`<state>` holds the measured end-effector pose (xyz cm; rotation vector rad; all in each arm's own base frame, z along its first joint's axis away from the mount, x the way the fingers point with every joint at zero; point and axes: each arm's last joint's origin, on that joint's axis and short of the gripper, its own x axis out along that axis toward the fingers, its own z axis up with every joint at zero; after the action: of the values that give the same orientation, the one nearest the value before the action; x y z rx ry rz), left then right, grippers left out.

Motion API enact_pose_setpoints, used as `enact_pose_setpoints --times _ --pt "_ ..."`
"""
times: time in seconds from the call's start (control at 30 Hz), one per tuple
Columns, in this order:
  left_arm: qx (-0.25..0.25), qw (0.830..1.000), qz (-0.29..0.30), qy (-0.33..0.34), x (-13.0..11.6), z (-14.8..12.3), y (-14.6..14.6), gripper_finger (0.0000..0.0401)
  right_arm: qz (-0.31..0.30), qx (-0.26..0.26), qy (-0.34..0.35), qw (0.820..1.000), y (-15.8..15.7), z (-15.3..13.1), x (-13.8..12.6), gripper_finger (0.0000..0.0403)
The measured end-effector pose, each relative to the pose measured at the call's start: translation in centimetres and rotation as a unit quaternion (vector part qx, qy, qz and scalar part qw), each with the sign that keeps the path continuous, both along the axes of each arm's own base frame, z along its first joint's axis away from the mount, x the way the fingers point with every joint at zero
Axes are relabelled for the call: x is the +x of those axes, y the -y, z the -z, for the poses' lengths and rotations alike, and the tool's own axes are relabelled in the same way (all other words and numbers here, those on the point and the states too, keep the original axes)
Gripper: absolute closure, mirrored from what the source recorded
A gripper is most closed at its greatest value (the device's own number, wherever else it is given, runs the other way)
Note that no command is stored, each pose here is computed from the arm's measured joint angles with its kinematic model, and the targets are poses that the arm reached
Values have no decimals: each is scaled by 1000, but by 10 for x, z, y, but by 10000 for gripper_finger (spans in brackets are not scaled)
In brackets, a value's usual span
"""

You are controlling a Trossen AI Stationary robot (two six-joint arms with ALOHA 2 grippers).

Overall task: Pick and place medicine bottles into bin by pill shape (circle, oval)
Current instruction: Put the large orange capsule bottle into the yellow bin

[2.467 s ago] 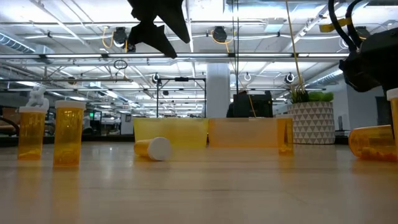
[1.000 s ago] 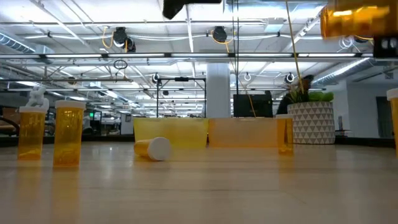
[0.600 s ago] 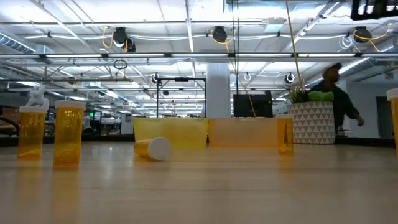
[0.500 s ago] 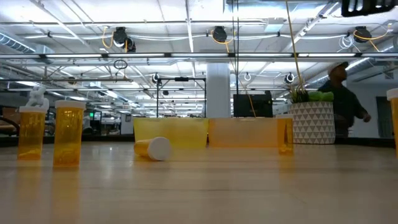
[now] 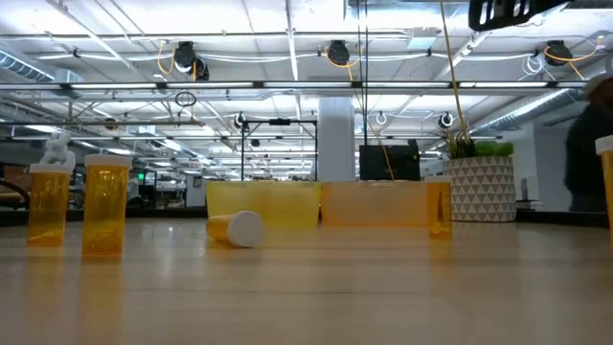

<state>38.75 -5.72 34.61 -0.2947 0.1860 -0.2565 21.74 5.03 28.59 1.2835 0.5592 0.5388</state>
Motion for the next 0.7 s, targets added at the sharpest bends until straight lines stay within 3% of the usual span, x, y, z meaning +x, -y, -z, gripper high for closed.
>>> enact_pose_setpoints --times 0.37,0.7 --pt "-42 997 56 -27 11 14 -22 60 21 -43 35 998 16 1 3 184" --pt "-63 996 49 -35 18 21 -36 119 43 -75 57 995 28 1 5 184"
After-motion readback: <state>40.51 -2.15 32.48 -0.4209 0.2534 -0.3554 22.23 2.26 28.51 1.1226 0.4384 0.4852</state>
